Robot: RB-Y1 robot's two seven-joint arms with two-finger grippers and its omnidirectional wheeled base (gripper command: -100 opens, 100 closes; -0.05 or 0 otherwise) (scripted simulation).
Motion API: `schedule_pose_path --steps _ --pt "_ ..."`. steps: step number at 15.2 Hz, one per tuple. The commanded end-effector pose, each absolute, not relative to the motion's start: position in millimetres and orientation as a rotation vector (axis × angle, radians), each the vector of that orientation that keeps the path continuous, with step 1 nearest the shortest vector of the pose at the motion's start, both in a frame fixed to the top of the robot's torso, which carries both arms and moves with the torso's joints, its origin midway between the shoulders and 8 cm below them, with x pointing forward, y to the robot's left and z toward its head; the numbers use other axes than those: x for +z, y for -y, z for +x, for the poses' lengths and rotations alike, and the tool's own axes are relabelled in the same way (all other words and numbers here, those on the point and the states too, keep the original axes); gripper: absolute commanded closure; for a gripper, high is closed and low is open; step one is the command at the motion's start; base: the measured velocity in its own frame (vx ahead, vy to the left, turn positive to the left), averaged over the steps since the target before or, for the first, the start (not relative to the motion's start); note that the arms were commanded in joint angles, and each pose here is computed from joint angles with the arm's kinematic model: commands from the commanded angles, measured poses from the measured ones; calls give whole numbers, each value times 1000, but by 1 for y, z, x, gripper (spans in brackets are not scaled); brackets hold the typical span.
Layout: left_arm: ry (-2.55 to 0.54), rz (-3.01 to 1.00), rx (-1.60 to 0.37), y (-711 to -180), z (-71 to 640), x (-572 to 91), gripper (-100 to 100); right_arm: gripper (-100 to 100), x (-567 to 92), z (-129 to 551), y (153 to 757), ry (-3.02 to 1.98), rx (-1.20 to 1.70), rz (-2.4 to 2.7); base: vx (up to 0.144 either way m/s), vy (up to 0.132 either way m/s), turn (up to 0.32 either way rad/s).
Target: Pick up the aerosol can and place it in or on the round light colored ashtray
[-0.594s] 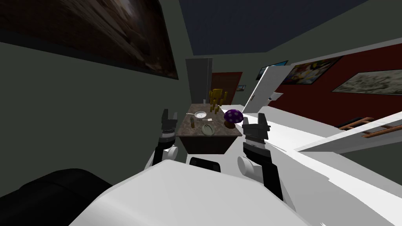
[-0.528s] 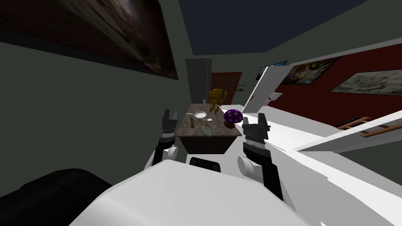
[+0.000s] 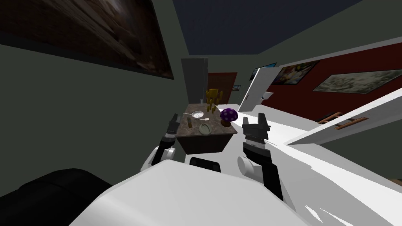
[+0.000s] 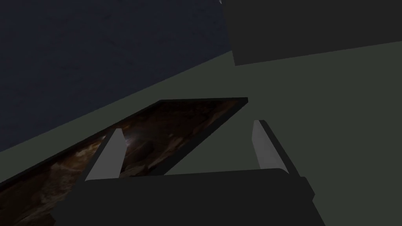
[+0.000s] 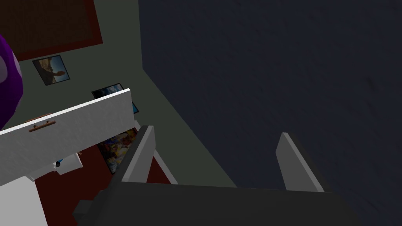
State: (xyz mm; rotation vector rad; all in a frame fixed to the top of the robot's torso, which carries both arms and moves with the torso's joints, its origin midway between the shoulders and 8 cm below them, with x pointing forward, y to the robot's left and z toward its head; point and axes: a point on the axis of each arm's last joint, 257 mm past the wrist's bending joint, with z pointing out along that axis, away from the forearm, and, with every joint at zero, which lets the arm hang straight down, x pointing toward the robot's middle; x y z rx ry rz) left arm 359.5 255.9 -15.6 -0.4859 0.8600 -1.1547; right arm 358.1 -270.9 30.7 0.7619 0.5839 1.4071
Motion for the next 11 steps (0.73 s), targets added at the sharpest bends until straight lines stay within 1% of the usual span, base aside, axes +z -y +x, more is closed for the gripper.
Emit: schedule_pose_path --steps 1,5,6,8,9,11 --pt "-908 -478 -1126 -258 368 -28 -100 0 31 358 271 -584 1407 762 -13 -19 -74" --pt "-1033 -455 -1045 -264 384 -61 -100 0 31 358 271 -584 1407 762 -7 -21 -82" --pt "-1033 -455 -1045 -264 384 -61 -100 0 31 358 271 -584 1407 762 -7 -24 -99" --pt "-1118 -437 -981 -272 393 -86 -100 0 31 358 271 -584 1407 762 -8 -27 -106" --pt "-1118 -437 -981 -272 393 -86 -100 0 31 358 271 -584 1407 762 -8 -27 -95" --pt "-1202 -419 -911 -283 403 -111 -100 0 31 358 271 -584 1407 762 -9 -29 -114"
